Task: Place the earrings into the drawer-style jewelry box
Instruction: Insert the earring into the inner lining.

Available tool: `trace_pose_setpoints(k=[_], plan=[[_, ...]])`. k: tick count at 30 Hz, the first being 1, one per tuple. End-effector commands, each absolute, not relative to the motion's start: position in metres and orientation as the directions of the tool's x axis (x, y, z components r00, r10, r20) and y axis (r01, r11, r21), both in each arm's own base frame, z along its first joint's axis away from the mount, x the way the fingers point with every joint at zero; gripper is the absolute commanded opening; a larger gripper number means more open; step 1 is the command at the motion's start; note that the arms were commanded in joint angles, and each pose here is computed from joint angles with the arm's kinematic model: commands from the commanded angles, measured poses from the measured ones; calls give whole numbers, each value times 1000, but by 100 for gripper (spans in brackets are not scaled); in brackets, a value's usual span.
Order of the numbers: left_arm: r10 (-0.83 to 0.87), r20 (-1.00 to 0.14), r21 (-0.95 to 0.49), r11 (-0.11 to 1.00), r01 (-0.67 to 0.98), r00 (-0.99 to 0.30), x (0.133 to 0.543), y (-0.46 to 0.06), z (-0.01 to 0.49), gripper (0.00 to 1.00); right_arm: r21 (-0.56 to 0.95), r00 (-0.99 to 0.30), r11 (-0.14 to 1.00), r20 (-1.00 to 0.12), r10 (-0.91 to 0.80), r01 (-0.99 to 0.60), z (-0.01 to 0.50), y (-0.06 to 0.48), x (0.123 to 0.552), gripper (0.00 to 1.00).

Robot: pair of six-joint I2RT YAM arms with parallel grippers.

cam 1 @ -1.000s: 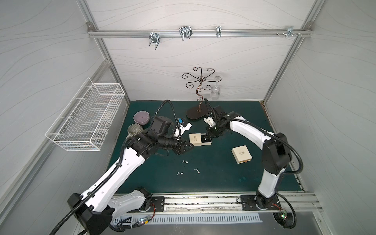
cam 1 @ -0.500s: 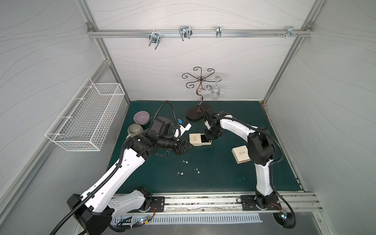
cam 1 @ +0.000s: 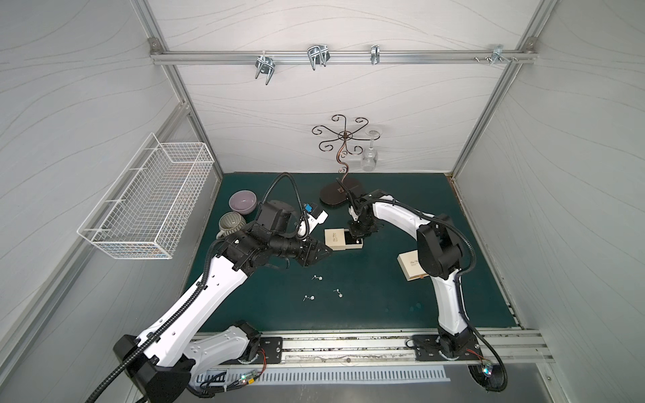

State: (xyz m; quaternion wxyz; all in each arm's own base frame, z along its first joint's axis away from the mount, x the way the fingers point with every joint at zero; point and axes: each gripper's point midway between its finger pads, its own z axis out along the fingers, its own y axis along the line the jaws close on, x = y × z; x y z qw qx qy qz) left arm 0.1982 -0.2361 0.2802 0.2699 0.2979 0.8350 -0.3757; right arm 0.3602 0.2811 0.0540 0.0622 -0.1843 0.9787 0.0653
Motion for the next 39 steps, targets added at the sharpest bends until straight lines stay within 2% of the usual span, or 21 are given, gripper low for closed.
trace_pose_setpoints(k=[1,16,33,39], plan=[[285,-720,-440,519,733,-633,200,-237,291,35,88,-929,928,-115,-352,-363,49,276,361,11],[281,-724,-441,514,736,-630,200,-237,292,35,38,-928,931,-108,-357,-362,43,272,367,12],[280,-727,-438,514,738,-627,199,-236,292,35,57,-928,929,-98,-359,-365,29,279,368,13],[278,-727,-438,517,736,-628,198,-235,291,35,74,-928,927,-87,-362,-368,23,284,365,17]])
